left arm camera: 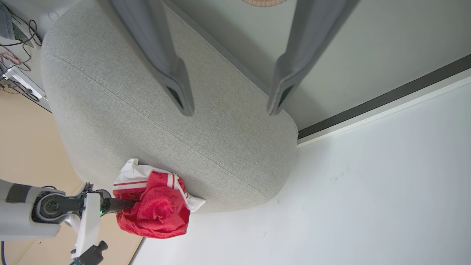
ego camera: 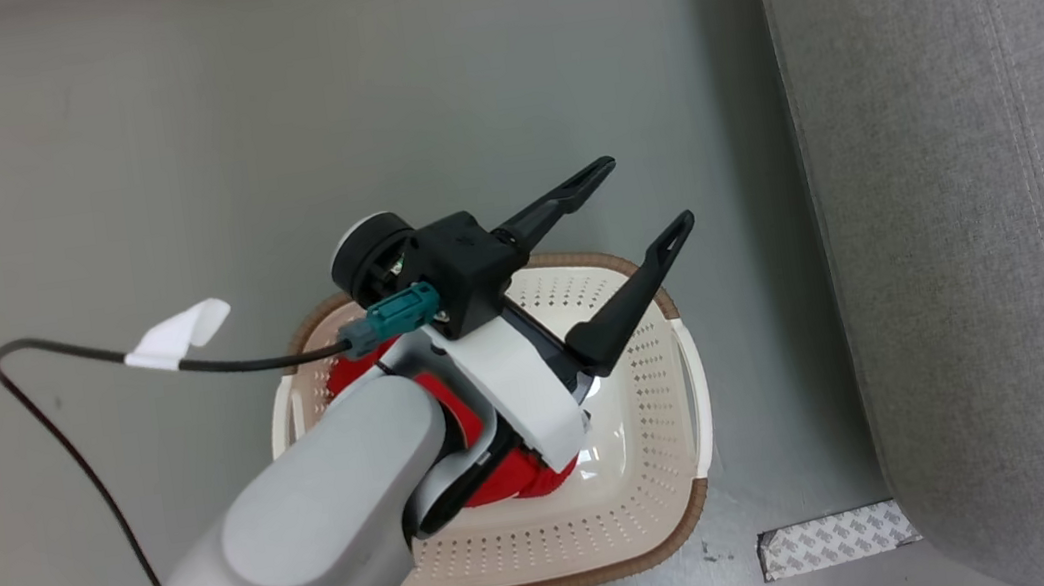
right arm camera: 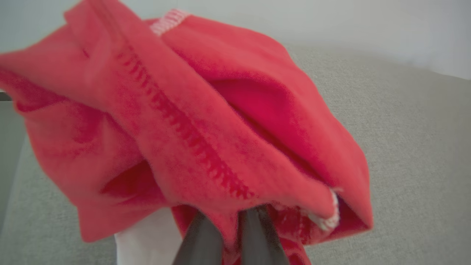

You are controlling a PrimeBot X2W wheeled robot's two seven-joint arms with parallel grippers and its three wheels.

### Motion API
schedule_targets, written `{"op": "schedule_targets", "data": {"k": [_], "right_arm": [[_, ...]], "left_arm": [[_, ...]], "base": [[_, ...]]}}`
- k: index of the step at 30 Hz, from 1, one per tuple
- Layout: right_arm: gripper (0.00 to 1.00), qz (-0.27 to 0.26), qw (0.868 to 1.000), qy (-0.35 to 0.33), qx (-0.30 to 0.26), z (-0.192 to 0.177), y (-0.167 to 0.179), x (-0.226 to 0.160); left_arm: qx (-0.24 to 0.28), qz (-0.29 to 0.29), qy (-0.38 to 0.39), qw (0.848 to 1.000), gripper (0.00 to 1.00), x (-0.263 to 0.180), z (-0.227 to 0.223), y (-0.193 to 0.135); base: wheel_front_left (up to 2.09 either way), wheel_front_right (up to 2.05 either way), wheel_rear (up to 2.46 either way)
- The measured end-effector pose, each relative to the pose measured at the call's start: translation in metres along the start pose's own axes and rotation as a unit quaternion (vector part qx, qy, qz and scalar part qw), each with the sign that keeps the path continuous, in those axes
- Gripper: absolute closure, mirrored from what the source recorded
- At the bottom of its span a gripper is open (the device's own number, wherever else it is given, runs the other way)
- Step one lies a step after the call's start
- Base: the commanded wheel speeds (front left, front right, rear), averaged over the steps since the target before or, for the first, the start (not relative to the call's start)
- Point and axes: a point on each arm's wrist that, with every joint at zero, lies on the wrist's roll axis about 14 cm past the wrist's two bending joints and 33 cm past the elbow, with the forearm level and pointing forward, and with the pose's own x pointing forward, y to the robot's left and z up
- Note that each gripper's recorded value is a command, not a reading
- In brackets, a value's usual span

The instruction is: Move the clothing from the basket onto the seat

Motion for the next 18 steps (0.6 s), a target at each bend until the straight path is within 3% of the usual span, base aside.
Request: {"op": "schedule_targets", "data": {"k": [1,11,18], "right_arm": [[0.00,-0.001,1.000,0.007,0.002,-0.002,-0.001,-0.001],[0.00,-0.004,1.000,0.027,-0.002,-0.007,-0.008,-0.027],[0.00,0.005,1.000,-0.012,0.008,0.012,-0.010,-0.063]], "left_arm": [[0.002,0.002,0.000,1.000,0.00,0.000,0.001,0.000],[0.016,0.034,-0.016,0.999,0.00,-0.013,0.023,0.003],[0.022,0.045,-0.031,0.998,0.00,-0.024,0.046,-0.014]], "base": [[0.00,0.00,0.00],[0.00,0.00,0.00],[0.00,0.00,0.00]]}}
